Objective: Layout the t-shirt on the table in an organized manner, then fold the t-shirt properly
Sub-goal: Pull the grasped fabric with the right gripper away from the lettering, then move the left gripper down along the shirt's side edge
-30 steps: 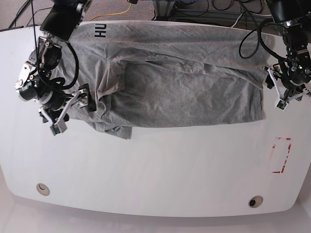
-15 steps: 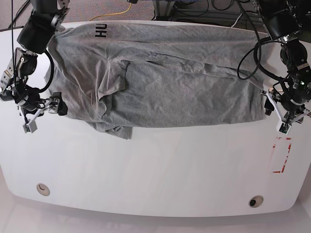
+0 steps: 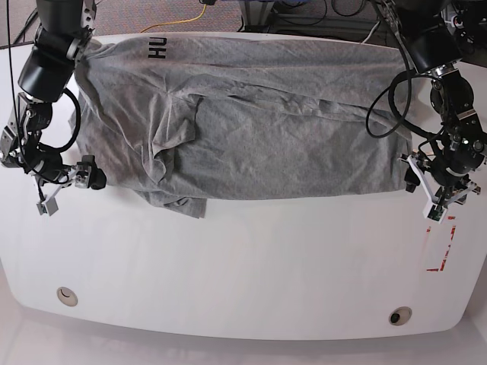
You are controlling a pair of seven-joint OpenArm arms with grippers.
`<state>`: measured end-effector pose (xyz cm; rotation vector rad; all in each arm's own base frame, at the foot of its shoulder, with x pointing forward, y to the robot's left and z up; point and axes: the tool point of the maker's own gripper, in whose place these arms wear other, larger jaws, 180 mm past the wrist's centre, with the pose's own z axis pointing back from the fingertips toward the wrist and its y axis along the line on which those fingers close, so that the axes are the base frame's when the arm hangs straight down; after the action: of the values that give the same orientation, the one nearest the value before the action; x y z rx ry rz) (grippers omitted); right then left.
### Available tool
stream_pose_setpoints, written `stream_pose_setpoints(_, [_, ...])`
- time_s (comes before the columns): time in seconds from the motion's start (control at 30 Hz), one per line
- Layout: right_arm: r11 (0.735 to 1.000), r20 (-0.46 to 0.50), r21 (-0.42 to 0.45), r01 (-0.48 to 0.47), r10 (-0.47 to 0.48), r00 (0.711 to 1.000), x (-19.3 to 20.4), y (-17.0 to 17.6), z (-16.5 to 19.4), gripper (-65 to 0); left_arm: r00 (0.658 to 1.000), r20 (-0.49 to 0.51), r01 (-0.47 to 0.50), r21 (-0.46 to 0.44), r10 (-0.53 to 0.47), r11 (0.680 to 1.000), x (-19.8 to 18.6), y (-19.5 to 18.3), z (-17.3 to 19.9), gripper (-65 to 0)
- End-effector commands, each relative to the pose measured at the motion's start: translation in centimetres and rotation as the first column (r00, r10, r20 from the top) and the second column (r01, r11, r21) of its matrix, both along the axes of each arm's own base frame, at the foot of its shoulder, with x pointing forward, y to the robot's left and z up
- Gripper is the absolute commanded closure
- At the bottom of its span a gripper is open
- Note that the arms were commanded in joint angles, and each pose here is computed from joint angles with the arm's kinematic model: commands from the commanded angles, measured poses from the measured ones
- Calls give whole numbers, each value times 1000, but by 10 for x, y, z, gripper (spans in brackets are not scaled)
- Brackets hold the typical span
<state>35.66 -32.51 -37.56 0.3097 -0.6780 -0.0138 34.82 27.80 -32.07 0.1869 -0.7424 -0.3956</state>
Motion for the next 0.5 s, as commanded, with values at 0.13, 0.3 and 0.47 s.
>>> stream_pose_setpoints(0.13, [999,18,28,19,-20,1000,13,-7,4,-650,999,42,17,2,-17,1000,8,-3,12,-367])
stream_pose_setpoints(0.3, [999,22,41,27,-28,999,13,-5,-2,-650,999,43,16,2,-16,1000,7,-2,12,-367])
stream_pose_setpoints(0.47, [997,-2,62,40,-40,999,9,-4,-11,-650,999,43,13,3,-13,1000,7,-1,13,-367])
